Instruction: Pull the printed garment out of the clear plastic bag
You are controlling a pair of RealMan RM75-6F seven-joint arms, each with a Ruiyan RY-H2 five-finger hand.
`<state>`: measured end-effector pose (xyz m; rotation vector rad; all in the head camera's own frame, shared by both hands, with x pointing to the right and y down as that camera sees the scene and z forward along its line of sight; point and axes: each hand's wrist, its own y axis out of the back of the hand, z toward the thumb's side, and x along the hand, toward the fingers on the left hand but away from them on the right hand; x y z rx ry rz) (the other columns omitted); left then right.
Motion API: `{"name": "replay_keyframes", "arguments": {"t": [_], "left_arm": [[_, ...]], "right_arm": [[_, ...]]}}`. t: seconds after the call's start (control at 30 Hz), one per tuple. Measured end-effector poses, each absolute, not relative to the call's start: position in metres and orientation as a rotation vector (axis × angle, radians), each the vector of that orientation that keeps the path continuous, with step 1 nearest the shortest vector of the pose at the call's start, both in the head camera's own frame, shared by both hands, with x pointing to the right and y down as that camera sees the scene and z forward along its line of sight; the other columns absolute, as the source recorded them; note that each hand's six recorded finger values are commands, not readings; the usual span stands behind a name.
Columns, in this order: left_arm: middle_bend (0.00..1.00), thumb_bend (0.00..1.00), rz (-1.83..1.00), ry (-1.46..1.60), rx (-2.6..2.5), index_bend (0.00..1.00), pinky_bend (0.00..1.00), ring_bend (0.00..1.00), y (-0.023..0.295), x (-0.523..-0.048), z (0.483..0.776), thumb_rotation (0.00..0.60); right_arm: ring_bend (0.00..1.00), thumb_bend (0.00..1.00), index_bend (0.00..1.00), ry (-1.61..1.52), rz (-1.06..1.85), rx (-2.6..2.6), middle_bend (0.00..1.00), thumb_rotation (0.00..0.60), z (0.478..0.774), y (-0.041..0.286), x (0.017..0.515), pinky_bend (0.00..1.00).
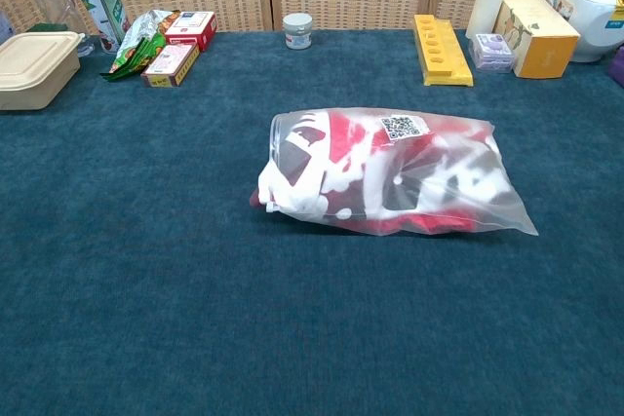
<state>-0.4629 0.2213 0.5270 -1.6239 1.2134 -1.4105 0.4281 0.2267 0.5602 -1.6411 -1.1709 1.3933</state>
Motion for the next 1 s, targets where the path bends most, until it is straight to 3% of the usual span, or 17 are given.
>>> {"name": "replay_keyframes", "arguments": {"t": [0.47, 0.67, 0.87, 1.0], "left_arm": [[0.29, 0.21, -1.401, 1.212, -1.598, 0.36, 0.28, 0.15, 0.217, -0.464, 0.518, 0.6], [0.29, 0.21, -1.382, 1.185, -1.569, 0.36, 0.28, 0.15, 0.204, -0.465, 0.505, 0.6], [0.29, 0.21, -1.354, 1.169, -1.558, 0.36, 0.28, 0.15, 0.194, -0.461, 0.498, 0.6], [0.29, 0.21, -1.355, 1.16, -1.552, 0.36, 0.28, 0.15, 0.191, -0.461, 0.496, 0.6]], "right_arm": [[0.39, 0.15, 0.36, -1.17, 1.355, -1.67, 0.4, 0.6, 0.561, 0.227, 0.424, 0.32], [0.39, 0.15, 0.32, -1.121, 1.222, -1.775, 0.39, 0.6, 0.558, 0.205, 0.391, 0.33], [0.38, 0.13, 0.19, -1.01, 1.105, -1.923, 0.33, 0.6, 0.568, 0.175, 0.338, 0.34], [0.31, 0.1, 0.09, -0.927, 1.053, -1.995, 0.25, 0.6, 0.575, 0.157, 0.302, 0.32]]}}
